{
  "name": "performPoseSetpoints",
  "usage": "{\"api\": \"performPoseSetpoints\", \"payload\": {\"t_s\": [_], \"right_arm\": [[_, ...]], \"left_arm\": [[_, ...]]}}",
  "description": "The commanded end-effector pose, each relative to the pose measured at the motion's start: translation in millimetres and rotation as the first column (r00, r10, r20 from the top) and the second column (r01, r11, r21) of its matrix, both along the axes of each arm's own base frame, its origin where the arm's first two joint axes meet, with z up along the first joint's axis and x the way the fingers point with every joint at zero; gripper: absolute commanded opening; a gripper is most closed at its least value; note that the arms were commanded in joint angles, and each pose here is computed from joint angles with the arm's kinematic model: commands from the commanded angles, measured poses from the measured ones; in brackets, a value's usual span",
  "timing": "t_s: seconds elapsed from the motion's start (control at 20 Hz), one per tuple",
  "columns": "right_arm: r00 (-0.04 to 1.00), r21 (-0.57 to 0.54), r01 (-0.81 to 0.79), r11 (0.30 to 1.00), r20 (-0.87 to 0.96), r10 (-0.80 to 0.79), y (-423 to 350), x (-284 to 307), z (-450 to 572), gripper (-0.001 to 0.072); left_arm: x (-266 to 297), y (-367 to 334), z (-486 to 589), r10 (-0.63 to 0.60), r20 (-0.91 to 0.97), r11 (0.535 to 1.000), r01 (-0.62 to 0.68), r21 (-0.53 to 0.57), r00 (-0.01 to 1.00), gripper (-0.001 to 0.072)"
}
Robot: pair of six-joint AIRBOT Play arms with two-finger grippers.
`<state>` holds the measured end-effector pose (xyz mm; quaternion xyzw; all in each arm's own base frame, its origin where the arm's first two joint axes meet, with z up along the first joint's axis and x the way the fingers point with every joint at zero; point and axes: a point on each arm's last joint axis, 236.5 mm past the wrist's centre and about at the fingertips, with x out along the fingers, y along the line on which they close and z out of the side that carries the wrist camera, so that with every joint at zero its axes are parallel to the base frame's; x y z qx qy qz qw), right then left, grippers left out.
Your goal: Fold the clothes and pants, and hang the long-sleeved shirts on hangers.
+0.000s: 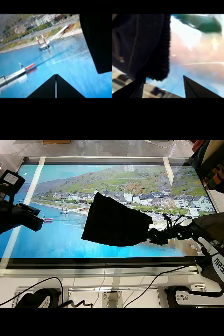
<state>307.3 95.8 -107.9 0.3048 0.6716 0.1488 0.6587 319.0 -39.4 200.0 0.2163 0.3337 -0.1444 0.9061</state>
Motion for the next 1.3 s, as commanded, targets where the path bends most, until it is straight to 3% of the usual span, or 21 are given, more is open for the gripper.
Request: {"api": "performPoseSetpoints", "payload": {"t_s": [0.0,0.2,0.45,0.55,0.75,0.95,1.0,1.1,1.15,1.25], "right_arm": [[0.999,0.008,0.030,1.000,0.021,-0.030,0.7,10.1,-9.8,0.0522],[0.997,0.049,0.039,0.998,0.061,-0.042,7.6,19.1,-3.0,0.0456],[0.998,0.052,0.027,0.998,0.062,-0.030,8.6,17.5,-2.3,0.0131],[0.998,0.052,0.026,0.998,0.063,-0.030,8.5,17.5,-1.9,0.0038],[0.997,0.085,-0.056,0.995,0.066,0.050,16.2,5.3,3.8,0.0037],[0.988,0.124,-0.146,0.981,0.074,0.137,23.9,-8.9,10.4,0.0040],[0.988,0.129,-0.146,0.981,0.071,0.138,23.7,-9.7,11.1,0.0110],[0.988,0.131,-0.146,0.981,0.068,0.138,24.0,-10.3,11.4,0.0358],[0.988,0.132,-0.146,0.980,0.067,0.138,24.1,-10.5,11.5,0.0407],[0.988,0.137,-0.150,0.979,0.063,0.143,24.8,-12.2,12.2,0.0407]], "left_arm": [[0.2,0.2,-0.2,0.001,0.000,1.000,-0.001,0.000,1.000,0.0018],[0.2,0.2,-0.2,0.001,0.000,1.000,-0.001,0.000,1.000,0.0018],[0.1,0.2,-0.3,0.001,-0.001,1.000,-0.001,0.000,1.000,0.0018],[0.1,0.1,-0.4,0.001,-0.001,1.000,-0.001,-0.001,1.000,0.0018],[5.7,-0.1,-12.3,0.063,-0.049,0.996,-0.066,-0.063,0.997,0.0018],[11.6,-10.8,-70.0,0.048,-0.210,0.994,-0.068,-0.088,0.976,0.0019],[11.3,-18.3,-83.3,0.034,-0.252,0.991,-0.065,-0.116,0.967,0.0019],[12.0,-31.5,-99.4,0.008,-0.307,0.984,-0.062,-0.167,0.952,0.0019],[13.4,-35.3,-104.5,0.001,-0.325,0.981,-0.063,-0.181,0.946,0.0019],[14.7,-36.6,-109.6,-0.001,-0.340,0.981,-0.066,-0.184,0.940,0.0019]]}}
